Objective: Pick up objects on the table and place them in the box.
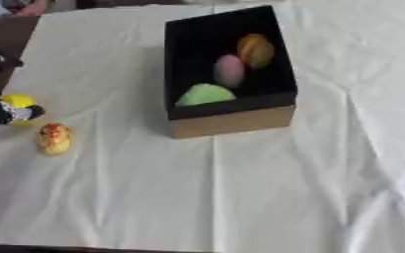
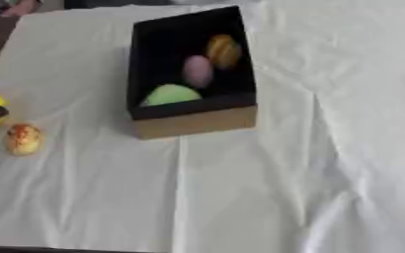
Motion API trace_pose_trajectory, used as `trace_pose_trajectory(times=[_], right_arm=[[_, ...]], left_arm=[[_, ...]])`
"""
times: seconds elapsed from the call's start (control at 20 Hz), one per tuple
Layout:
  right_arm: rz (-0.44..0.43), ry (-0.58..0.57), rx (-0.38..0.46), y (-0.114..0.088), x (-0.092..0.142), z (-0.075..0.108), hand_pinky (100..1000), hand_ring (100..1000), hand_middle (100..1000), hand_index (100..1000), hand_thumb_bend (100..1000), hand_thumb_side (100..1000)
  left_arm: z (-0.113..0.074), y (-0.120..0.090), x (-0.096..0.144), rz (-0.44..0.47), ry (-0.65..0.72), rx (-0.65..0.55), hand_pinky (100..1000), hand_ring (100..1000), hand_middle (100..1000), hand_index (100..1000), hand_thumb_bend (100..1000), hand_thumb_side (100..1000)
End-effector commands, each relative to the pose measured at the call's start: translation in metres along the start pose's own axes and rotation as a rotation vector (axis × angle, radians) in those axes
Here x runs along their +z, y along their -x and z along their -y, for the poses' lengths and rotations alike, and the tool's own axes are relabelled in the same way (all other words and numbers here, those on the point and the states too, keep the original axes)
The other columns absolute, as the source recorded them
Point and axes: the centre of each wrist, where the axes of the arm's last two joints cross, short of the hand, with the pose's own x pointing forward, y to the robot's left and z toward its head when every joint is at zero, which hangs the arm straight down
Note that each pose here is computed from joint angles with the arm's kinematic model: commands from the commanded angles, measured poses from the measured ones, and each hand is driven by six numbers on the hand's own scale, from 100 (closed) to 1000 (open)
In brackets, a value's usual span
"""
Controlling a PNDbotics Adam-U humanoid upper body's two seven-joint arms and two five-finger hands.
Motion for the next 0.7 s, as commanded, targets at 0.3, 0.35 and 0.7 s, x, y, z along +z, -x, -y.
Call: trace_pose_trajectory(times=[0.3, 0.35, 0.7], right_arm=[[0.012, 0.012, 0.017, -0.003, -0.002, 0.005, 836, 845, 781, 858, 100, 494], [0.010, 0.010, 0.017, -0.003, -0.002, 0.005, 836, 845, 781, 858, 100, 495], [0.006, 0.001, 0.012, -0.003, -0.001, 0.003, 836, 844, 780, 857, 100, 502]], left_arm=[[-0.003, 0.017, -0.007, -0.051, 0.035, 0.005, 812, 885, 853, 907, 551, 348], [-0.002, 0.019, -0.008, -0.062, 0.038, 0.005, 813, 885, 854, 908, 549, 348], [0.003, 0.035, -0.013, -0.132, 0.055, 0.010, 817, 884, 855, 907, 536, 340]])
